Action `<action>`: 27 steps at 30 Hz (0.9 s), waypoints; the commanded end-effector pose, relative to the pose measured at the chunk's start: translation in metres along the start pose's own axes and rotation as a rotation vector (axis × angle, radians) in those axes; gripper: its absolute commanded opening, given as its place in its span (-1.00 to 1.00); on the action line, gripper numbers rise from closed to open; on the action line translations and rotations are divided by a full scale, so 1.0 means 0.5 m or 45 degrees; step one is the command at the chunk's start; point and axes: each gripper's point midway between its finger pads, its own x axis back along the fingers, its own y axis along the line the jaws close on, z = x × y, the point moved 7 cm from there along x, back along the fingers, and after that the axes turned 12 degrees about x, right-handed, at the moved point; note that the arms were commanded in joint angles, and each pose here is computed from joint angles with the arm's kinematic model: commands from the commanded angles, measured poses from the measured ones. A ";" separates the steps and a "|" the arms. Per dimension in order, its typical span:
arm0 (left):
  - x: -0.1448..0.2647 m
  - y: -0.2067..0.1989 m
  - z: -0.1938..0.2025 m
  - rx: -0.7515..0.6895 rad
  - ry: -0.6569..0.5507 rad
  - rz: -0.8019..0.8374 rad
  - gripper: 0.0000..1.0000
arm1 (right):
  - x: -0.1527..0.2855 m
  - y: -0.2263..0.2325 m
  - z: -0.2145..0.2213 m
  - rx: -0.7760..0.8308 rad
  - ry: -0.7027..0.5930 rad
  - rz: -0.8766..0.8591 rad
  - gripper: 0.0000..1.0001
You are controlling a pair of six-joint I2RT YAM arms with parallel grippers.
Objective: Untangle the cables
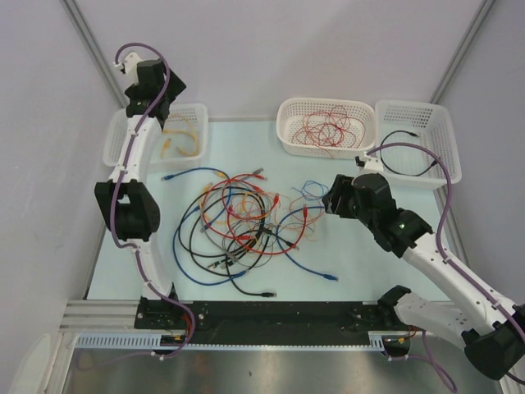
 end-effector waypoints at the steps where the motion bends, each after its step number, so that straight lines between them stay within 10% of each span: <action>1: 0.069 -0.038 -0.074 0.103 -0.128 0.092 0.99 | 0.000 0.009 -0.022 -0.008 -0.062 -0.056 0.22; 7: 0.238 -0.059 -0.082 0.119 -0.096 0.298 0.99 | 0.011 0.013 -0.026 -0.036 -0.080 -0.080 0.22; 15: 0.474 -0.030 0.275 -0.331 0.447 0.615 0.93 | 0.009 0.014 0.001 -0.007 -0.016 -0.117 0.21; 27: 0.500 0.223 0.464 -0.584 0.730 0.170 0.99 | 0.013 0.035 0.041 0.006 0.038 -0.121 0.21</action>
